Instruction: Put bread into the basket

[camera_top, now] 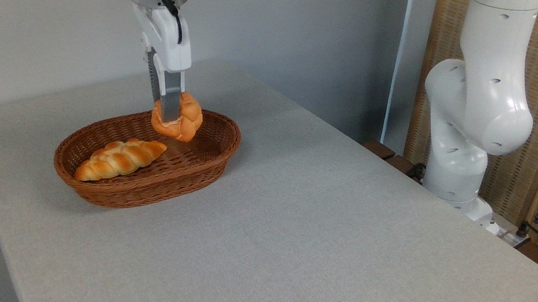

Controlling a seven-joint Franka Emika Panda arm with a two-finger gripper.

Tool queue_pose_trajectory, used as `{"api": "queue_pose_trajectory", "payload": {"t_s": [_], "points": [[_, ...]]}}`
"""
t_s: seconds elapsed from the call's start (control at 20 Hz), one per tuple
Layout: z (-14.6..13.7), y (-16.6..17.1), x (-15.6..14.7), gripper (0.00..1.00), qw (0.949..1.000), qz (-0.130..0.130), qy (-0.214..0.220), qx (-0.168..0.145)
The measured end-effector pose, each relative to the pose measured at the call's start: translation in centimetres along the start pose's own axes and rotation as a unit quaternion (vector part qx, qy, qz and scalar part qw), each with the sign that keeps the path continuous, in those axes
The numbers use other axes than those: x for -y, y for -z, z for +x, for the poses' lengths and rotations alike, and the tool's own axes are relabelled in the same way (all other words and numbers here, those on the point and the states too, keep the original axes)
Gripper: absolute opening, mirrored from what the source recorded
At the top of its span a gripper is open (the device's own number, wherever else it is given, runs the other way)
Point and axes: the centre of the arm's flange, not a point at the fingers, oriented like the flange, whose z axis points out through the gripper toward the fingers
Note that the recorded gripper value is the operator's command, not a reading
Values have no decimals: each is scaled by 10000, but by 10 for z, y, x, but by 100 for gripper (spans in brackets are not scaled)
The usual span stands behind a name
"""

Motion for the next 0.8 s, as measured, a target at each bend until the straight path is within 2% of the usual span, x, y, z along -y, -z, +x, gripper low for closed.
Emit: {"api": "queue_pose_trajectory", "payload": {"t_s": [0.6,0.8], "points": [[4,-4,-4,100,10000,-11,-4,14],[-15,16,29,100,9992,100,360,-137]]}}
